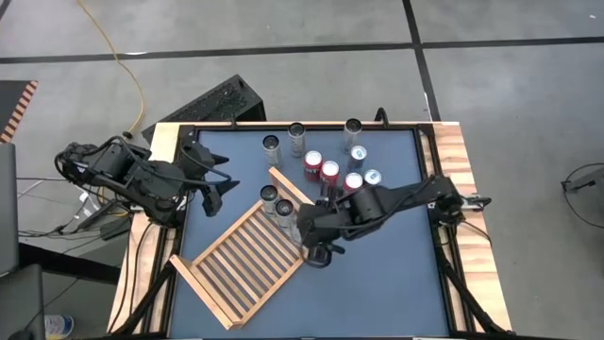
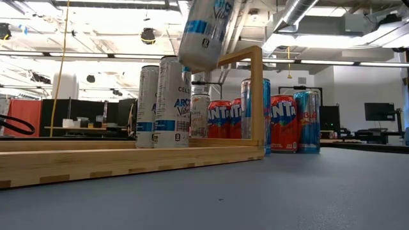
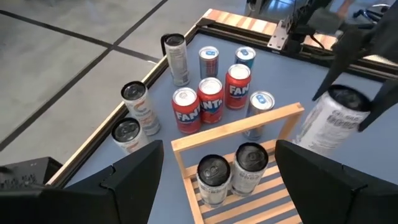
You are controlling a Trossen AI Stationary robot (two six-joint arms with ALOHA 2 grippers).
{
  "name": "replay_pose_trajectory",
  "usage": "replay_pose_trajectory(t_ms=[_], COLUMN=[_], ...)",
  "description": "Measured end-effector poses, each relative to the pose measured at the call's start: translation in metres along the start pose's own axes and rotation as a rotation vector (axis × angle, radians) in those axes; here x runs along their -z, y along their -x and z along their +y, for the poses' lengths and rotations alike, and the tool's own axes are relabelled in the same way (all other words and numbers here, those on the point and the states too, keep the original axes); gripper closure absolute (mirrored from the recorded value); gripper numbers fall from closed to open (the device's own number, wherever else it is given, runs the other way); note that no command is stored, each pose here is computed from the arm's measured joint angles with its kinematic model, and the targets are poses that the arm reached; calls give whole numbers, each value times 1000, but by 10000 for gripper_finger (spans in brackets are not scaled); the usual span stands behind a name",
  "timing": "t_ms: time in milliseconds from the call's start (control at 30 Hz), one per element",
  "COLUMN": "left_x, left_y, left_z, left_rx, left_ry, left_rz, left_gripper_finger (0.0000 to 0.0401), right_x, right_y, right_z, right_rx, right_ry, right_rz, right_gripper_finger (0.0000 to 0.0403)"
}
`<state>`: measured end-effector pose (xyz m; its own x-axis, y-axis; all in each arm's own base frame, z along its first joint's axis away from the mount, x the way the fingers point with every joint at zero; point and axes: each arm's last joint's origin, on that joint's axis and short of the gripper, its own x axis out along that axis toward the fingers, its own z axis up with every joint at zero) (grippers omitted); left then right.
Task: Place canned beverage on shelf
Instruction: Put the white blue soda can on the shelf aligned with the other white blue soda cans
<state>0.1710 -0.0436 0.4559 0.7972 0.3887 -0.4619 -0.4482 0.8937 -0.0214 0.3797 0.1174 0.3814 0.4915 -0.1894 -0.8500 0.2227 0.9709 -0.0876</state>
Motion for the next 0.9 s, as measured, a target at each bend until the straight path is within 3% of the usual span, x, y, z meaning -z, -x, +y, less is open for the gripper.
replay_pose_trajectory(t_ms=[400, 900], left_x=[2, 2], left_y=[0, 0], left_z=[1, 1], left_rx=[-2, -3], left_ry=[-23, -33], left_rz=[16, 17], left_gripper_finger=[104, 104], right_x=[0, -9], right_y=[-60, -98], right_z=[12, -7], right_rx=[12, 28], right_ry=[54, 174], right_rz=[158, 214], right_gripper_finger=[213, 212])
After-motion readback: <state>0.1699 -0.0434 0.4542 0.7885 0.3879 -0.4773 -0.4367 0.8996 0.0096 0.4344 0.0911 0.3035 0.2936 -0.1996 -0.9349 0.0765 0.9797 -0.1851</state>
